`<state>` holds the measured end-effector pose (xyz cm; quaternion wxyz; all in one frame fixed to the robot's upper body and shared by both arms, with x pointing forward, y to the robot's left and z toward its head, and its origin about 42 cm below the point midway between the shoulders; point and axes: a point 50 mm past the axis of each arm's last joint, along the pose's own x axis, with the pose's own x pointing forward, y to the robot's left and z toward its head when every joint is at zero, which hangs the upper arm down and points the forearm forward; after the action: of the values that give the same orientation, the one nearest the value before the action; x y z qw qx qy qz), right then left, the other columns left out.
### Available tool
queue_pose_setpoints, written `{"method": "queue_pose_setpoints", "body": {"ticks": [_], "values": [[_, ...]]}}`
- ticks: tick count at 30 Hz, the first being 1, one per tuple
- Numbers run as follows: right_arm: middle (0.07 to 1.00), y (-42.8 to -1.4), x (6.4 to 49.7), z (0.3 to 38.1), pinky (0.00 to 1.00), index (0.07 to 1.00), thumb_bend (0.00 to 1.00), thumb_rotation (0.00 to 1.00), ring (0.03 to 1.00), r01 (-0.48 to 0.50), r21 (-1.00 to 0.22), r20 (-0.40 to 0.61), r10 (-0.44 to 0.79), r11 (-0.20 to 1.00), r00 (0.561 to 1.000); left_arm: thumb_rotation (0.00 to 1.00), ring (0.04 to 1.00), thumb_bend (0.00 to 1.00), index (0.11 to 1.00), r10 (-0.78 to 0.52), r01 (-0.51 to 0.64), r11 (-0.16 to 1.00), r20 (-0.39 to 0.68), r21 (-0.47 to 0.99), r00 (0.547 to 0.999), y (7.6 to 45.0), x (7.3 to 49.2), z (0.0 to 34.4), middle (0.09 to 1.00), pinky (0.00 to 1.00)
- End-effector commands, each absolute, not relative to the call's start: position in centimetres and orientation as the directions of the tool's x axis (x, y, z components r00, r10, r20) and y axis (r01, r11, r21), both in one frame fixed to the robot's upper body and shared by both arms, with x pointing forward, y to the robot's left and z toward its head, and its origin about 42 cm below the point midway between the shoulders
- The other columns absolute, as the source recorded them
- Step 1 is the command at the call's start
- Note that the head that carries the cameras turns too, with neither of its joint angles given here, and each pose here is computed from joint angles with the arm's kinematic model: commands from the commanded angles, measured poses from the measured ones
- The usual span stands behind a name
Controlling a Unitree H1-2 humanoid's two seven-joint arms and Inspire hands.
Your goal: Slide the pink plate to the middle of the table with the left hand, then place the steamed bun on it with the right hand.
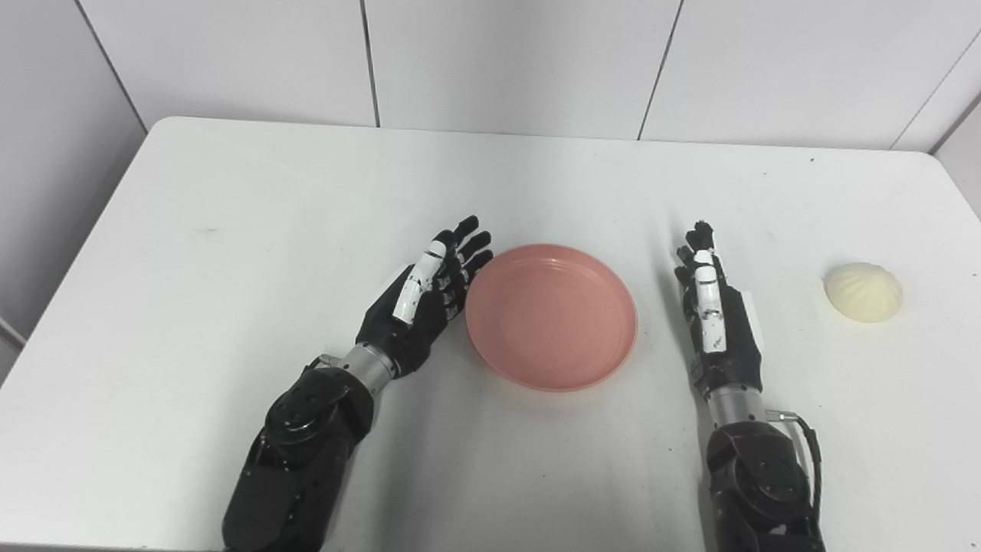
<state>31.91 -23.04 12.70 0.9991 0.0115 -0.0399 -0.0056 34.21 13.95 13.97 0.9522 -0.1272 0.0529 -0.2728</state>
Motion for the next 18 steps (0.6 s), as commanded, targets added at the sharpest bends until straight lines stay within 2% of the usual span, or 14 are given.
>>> {"method": "queue_pose_setpoints", "body": {"ticks": [1, 3, 6, 12, 15, 18], "values": [[1.0, -21.7, 31.8, 11.9, 1.0, 1.0, 0.16, 1.0, 1.0, -0.016, 0.055, 0.037, 0.014, 0.998, 0.999, 1.0, 0.99, 0.41, 1.0, -0.547, 0.515, 0.812, -0.05, -0.276, 0.835, 13.8, 33.9, 13.6, 0.993, 1.0], [1.0, -21.9, 31.9, 12.1, 1.0, 1.0, 0.17, 1.0, 1.0, -0.01, 0.054, 0.047, 0.007, 0.999, 0.999, 1.0, 0.998, 0.41, 1.0, -0.54, 0.507, 0.814, -0.049, -0.281, 0.84, 13.9, 34.0, 13.4, 0.999, 1.0], [1.0, -22.3, 32.0, 12.7, 1.0, 1.0, 0.17, 1.0, 0.998, 0.012, -0.01, 0.082, -0.011, 1.0, 0.997, 1.0, 1.0, 0.4, 1.0, -0.527, 0.494, 0.822, -0.05, -0.283, 0.849, 14.0, 34.1, 13.1, 1.0, 1.0], [0.982, -23.1, 32.2, 14.5, 0.99, 1.0, 0.26, 1.0, 0.974, 0.058, -0.094, 0.171, -0.041, 0.994, 0.984, 1.0, 0.993, 0.37, 1.0, -0.474, 0.439, 0.854, -0.07, -0.279, 0.878, 14.2, 34.0, 12.6, 0.996, 1.0], [0.977, -23.7, 32.6, 15.7, 1.0, 1.0, 0.4, 1.0, 0.967, 0.076, -0.127, 0.216, -0.047, 0.989, 0.975, 1.0, 0.997, 0.37, 1.0, -0.463, 0.428, 0.861, -0.075, -0.276, 0.883, 14.5, 34.0, 12.3, 1.0, 1.0], [0.968, -25.0, 33.5, 17.1, 0.98, 0.995, 0.49, 1.0, 0.944, 0.104, -0.193, 0.281, -0.047, 0.976, 0.958, 1.0, 1.0, 0.36, 1.0, -0.452, 0.412, 0.865, -0.087, -0.286, 0.888, 14.9, 33.9, 11.9, 1.0, 1.0]]}}
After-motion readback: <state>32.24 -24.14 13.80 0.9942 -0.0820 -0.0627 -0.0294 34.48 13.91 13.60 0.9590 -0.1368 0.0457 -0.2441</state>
